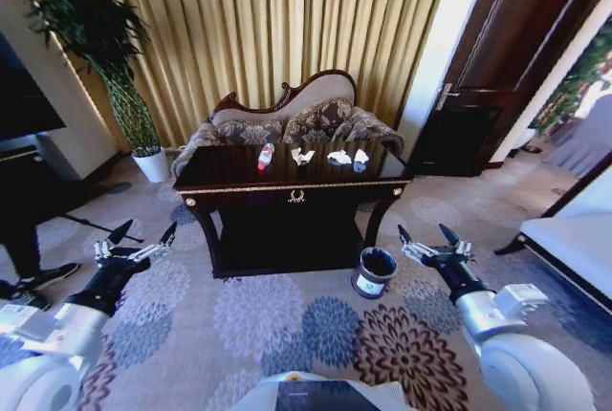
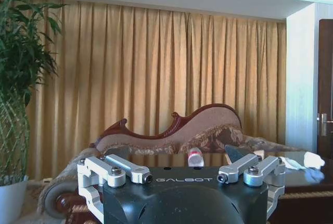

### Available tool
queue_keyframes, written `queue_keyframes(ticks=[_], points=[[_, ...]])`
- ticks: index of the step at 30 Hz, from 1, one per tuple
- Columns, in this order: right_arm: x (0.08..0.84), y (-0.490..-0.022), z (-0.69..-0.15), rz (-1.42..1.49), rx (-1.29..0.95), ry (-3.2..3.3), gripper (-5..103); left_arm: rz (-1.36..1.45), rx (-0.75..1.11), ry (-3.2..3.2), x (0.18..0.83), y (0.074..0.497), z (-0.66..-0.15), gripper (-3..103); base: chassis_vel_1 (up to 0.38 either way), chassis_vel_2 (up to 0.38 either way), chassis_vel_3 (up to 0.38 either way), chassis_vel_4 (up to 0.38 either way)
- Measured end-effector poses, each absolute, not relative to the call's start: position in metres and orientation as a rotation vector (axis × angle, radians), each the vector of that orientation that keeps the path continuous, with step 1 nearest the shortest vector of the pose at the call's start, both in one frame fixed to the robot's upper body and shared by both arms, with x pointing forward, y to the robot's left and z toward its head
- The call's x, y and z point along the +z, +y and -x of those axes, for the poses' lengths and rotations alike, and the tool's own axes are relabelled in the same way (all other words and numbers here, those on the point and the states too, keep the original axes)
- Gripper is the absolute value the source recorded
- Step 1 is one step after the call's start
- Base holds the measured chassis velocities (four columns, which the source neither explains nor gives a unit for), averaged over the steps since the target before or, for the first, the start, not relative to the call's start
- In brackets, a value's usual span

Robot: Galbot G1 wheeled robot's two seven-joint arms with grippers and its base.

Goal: Move to the front of the table and place the trash on the table into the trash bin.

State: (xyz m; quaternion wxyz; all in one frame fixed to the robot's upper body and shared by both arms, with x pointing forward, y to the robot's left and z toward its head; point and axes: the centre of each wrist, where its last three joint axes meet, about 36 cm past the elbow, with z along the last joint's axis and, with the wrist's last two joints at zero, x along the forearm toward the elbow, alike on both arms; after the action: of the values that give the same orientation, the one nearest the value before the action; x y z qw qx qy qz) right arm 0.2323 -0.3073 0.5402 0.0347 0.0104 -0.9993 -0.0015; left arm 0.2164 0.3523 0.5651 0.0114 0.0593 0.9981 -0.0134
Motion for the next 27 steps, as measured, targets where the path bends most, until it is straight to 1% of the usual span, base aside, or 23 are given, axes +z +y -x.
queue_keyframes(ticks=[18,23,27], points=[[0.5379,-0.3045,-0.2315,-0.026,0.02,-3.071,100,-0.189,-0.054,3.114,0.5636,0.3523,-0.2147,100,-0.352,0.357,0.353,-0.359],[0.5376,-0.3037,-0.2318,-0.026,0.029,-3.072,100,-0.188,-0.057,3.113,0.5636,0.3523,-0.2147,100,-0.264,0.265,0.249,-0.225],[0.5381,-0.3026,-0.2332,-0.04,0.003,-3.074,100,-0.182,-0.056,3.11,0.5643,0.3528,-0.2148,100,-0.063,0.056,0.046,-0.043]])
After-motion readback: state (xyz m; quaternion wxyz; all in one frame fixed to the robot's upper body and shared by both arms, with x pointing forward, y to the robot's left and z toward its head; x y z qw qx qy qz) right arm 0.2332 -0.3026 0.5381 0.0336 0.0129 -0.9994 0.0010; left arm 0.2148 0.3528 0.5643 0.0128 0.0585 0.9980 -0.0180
